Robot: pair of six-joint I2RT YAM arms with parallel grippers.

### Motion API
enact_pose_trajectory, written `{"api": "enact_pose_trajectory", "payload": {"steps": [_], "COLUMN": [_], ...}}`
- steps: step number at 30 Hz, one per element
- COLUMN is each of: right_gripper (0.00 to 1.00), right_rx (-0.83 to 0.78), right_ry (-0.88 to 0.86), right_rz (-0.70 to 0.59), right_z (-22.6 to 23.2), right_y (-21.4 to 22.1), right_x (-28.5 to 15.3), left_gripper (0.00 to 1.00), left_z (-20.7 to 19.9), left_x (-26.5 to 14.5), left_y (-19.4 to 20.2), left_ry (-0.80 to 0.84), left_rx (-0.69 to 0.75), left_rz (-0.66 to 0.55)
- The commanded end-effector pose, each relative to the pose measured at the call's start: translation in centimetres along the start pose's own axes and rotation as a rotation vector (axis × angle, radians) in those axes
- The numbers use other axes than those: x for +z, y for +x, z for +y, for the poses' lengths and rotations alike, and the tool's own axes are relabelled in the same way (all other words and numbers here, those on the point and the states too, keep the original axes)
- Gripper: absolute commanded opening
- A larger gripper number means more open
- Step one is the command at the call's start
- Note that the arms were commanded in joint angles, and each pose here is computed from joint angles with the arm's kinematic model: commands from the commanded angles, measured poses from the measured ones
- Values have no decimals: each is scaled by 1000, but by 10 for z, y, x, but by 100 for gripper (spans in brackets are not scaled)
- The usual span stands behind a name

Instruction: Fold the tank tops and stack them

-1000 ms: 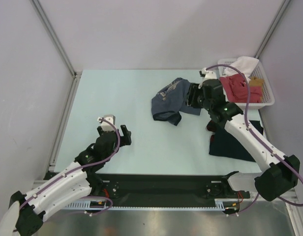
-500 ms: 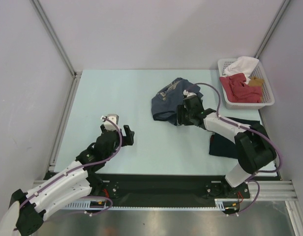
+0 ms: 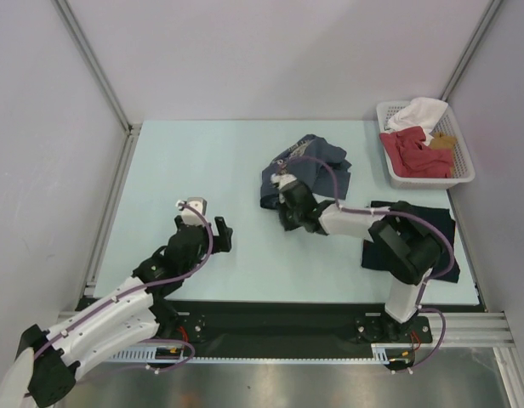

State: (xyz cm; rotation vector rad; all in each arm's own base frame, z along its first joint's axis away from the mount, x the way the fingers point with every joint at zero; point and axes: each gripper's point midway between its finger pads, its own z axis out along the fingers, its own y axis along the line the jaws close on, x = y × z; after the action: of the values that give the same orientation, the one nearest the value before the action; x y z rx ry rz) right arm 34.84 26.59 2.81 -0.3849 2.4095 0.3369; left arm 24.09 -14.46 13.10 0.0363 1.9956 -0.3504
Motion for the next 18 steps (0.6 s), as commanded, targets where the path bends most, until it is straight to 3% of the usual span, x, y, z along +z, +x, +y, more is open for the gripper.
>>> {"api": "enact_pose_trajectory", "payload": {"steps": [1,2,4,7,12,16,18], "right_gripper": [0,0,0,0,0,0,0], "right_rx": [-399,-482,-496,-388,-292,-173,-166], "right_ry": [-338,-433,-522,-607,-544,-505,-570], "right_rz": [-163,-230,-308,-372,-477,-420,-429], "right_z": [117,159,174,159,144,128,136], "right_y": [-5,3,5,-14,-63,-86,-104], "right_x": [-50,-71,-99,-129,-171,-179,-191], "left_gripper": [87,88,88,88,88,92,96], "left_z": [20,25,28,22,2,-15,-18], "left_x": [-6,-8,-11,-13,-13,-22,-32], "left_y": [-17,-16,-20,-20,-24,-30,-42], "left_ry": [-110,-137,-143,-99,12,124,162], "left_rx": [-44,-47,-62,-59,-35,-58,-81], "left_rz": [-66,-64,-90,-95,-96,-124,-179]}}
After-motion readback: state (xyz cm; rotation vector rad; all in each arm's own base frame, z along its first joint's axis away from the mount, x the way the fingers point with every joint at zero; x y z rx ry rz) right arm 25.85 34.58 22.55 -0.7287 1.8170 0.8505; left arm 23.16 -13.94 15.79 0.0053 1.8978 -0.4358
